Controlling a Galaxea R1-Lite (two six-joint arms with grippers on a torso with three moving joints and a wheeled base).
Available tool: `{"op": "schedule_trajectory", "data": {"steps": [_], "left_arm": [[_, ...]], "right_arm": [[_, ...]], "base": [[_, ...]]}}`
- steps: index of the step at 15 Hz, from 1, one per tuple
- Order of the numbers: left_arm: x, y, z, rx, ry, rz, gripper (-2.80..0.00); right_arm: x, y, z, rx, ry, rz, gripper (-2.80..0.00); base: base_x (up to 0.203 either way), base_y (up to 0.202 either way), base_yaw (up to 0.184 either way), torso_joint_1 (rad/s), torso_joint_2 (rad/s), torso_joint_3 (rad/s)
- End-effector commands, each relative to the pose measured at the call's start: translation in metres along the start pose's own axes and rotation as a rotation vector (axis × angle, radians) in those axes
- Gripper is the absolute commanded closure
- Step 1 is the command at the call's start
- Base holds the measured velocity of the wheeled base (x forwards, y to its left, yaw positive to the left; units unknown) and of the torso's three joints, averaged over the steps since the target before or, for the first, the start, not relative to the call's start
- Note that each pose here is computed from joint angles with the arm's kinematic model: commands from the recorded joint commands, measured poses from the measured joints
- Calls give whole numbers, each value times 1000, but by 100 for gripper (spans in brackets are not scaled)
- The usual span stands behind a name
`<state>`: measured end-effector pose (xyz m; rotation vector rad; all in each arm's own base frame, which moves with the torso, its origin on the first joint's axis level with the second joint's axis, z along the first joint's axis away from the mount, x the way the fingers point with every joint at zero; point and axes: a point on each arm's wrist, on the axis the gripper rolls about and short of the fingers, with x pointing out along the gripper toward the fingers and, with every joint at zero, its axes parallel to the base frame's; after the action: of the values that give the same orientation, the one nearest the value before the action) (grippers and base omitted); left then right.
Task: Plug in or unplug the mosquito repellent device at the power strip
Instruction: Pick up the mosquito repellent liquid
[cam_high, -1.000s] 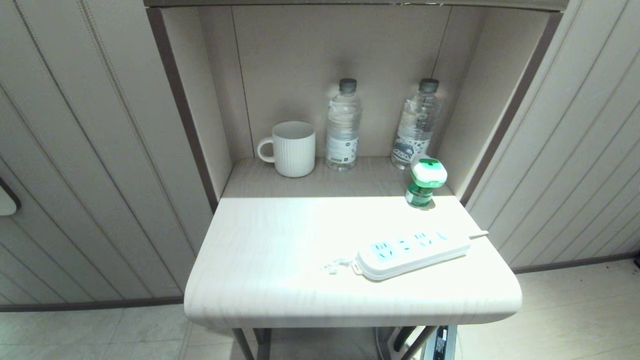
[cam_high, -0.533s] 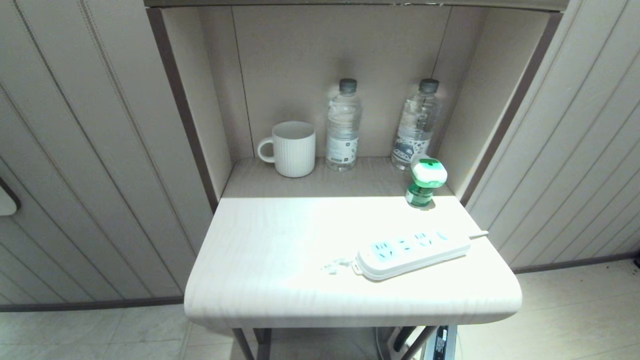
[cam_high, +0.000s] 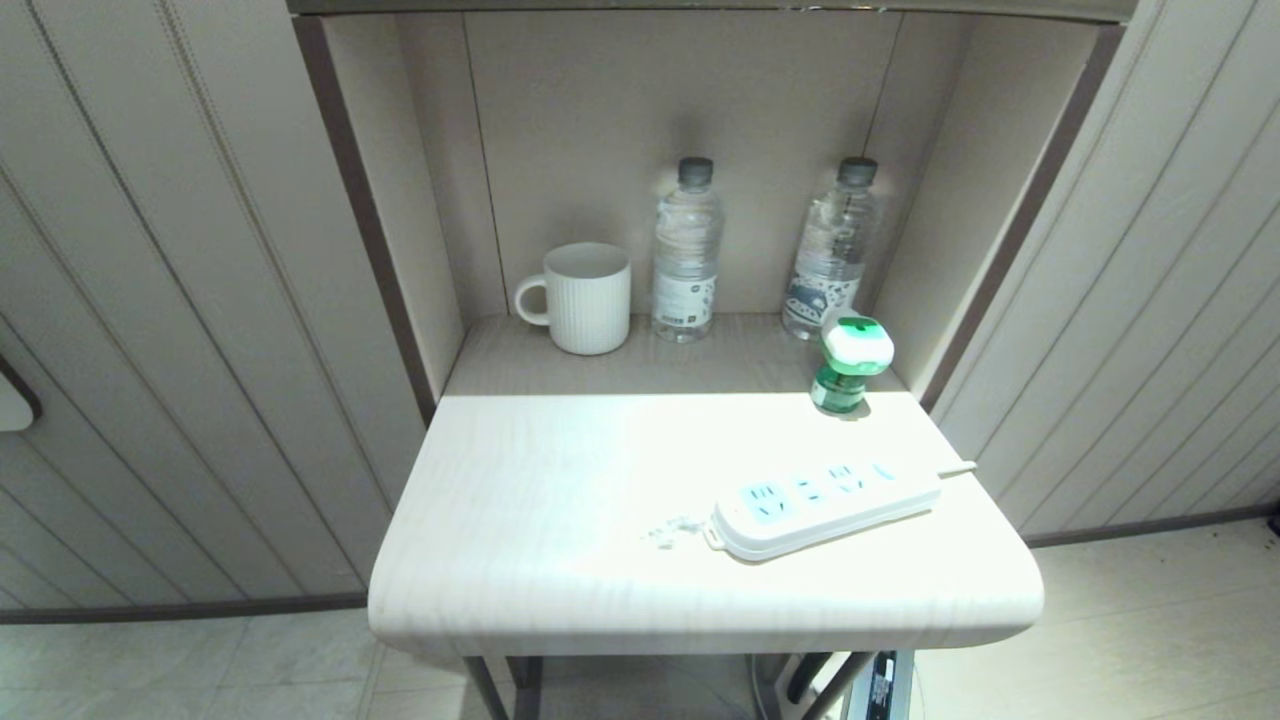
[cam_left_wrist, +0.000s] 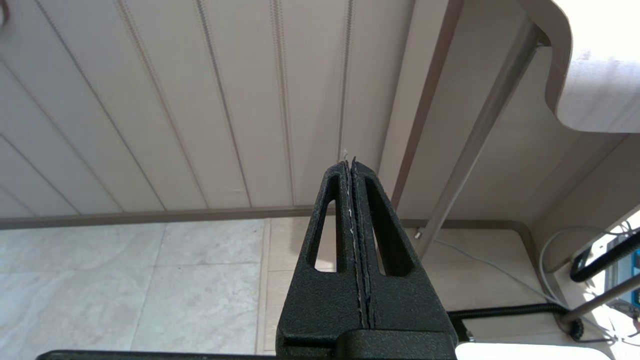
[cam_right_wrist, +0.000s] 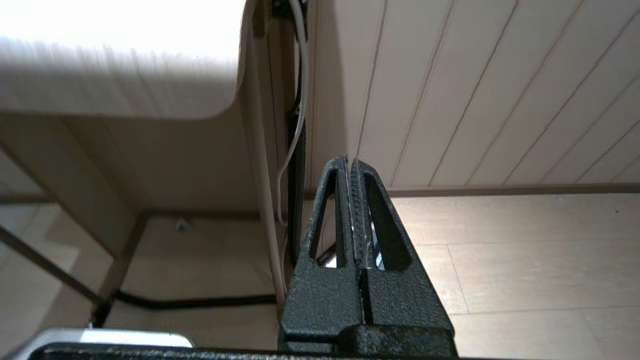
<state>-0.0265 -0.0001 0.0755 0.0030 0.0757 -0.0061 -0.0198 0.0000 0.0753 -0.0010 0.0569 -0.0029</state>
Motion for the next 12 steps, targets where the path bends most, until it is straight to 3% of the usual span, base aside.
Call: {"op": "schedule_trajectory", "data": {"steps": [1, 12], "left_arm": [[0, 0, 0, 0, 1, 1, 0], [0, 0, 0, 0, 1, 0, 0]], "right_arm": [[-3, 0, -2, 31, -30, -12, 0], [-3, 0, -1, 24, -34, -9, 0]], "base": [[0, 0, 0, 0, 0, 0], [0, 0, 0, 0, 0, 0]]}}
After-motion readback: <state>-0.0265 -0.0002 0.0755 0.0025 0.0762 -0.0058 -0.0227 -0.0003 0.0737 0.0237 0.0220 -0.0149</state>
